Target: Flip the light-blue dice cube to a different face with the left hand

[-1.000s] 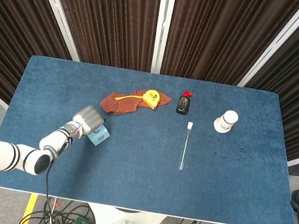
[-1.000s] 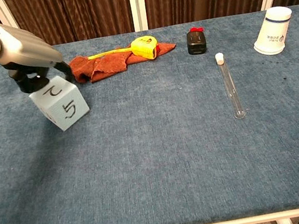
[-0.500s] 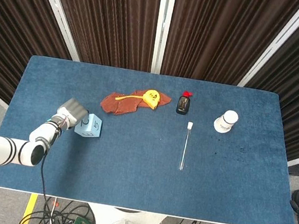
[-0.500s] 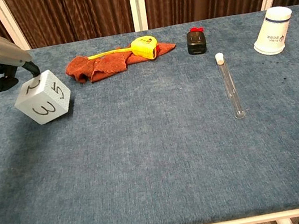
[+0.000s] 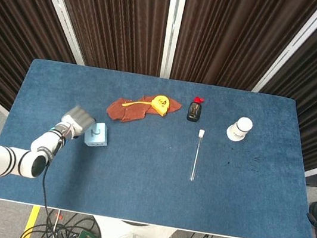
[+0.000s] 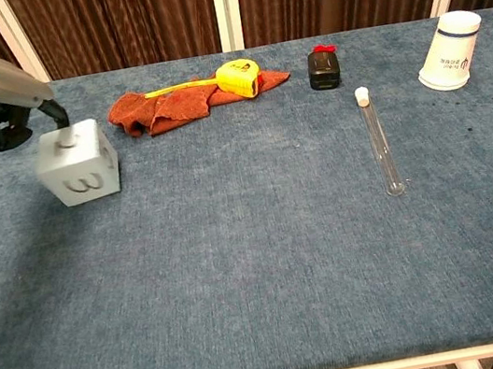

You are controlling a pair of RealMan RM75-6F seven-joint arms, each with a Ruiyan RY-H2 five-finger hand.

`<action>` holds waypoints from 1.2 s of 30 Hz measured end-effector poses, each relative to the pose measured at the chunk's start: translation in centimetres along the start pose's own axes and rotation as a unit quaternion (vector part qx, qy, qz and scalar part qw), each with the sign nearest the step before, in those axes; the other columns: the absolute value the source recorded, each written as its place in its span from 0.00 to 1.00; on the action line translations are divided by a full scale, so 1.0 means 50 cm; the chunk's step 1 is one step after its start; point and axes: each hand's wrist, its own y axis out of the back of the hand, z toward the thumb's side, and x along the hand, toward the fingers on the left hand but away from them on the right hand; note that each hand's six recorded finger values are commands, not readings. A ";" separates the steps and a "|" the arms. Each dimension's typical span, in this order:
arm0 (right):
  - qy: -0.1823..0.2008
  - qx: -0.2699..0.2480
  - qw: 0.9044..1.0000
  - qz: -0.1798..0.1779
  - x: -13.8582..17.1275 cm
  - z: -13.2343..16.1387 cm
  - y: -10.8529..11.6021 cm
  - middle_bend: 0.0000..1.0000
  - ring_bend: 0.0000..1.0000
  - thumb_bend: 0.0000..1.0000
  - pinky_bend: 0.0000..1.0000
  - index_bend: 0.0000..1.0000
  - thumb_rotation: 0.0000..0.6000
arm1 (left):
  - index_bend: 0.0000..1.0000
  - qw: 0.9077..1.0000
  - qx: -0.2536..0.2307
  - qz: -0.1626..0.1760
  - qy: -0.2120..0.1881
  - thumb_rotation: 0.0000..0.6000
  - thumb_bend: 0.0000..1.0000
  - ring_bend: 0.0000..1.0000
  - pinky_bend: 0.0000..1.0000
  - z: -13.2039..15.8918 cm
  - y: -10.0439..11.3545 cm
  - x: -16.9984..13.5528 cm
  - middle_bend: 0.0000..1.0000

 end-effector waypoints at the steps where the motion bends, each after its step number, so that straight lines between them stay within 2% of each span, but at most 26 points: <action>1: 0.000 0.000 1.000 0.000 0.000 -0.001 0.000 0.00 0.00 0.08 0.00 0.00 1.00 | 0.22 1.000 0.000 0.000 -0.001 1.00 0.68 0.90 0.91 0.003 0.000 0.001 0.83; 11: -0.005 -0.002 1.000 0.000 -0.001 -0.010 0.000 0.00 0.00 0.08 0.00 0.00 1.00 | 0.22 1.000 0.001 -0.013 0.006 1.00 0.68 0.90 0.91 -0.003 -0.007 0.009 0.83; 17: -0.001 -0.002 1.000 0.000 -0.002 -0.004 0.000 0.00 0.00 0.08 0.00 0.00 1.00 | 0.20 1.000 -0.001 -0.008 0.007 1.00 0.68 0.90 0.91 -0.003 -0.001 0.007 0.83; 21: -0.002 -0.002 1.000 -0.003 -0.001 -0.004 0.004 0.00 0.00 0.08 0.00 0.00 1.00 | 0.12 1.000 -0.008 0.010 0.011 1.00 0.68 0.90 0.91 -0.008 0.012 0.004 0.82; 28: -0.006 -0.008 1.000 -0.011 -0.003 -0.011 0.015 0.00 0.00 0.08 0.00 0.00 1.00 | 0.12 0.996 -0.039 0.076 0.039 1.00 0.67 0.89 0.90 -0.048 0.045 -0.027 0.81; 30: -0.006 -0.010 1.000 -0.015 -0.005 -0.013 0.019 0.00 0.00 0.08 0.00 0.00 1.00 | 0.12 0.992 -0.053 0.104 0.051 1.00 0.61 0.86 0.86 -0.066 0.047 -0.046 0.77; 32: -0.006 -0.011 1.000 -0.018 -0.007 -0.014 0.022 0.00 0.00 0.08 0.00 0.00 1.00 | 0.11 0.986 -0.070 0.139 0.067 1.00 0.44 0.77 0.80 -0.088 0.043 -0.069 0.69; 34: -0.002 -0.013 1.000 -0.021 -0.008 -0.012 0.024 0.00 0.00 0.07 0.00 0.00 1.00 | 0.11 0.978 -0.089 0.173 0.081 1.00 0.28 0.62 0.71 -0.108 0.032 -0.093 0.56; 36: 0.002 -0.012 1.000 -0.026 -0.008 -0.009 0.027 0.00 0.00 0.07 0.00 0.00 1.00 | 0.11 0.965 -0.114 0.216 0.097 1.00 0.13 0.38 0.57 -0.134 0.009 -0.127 0.37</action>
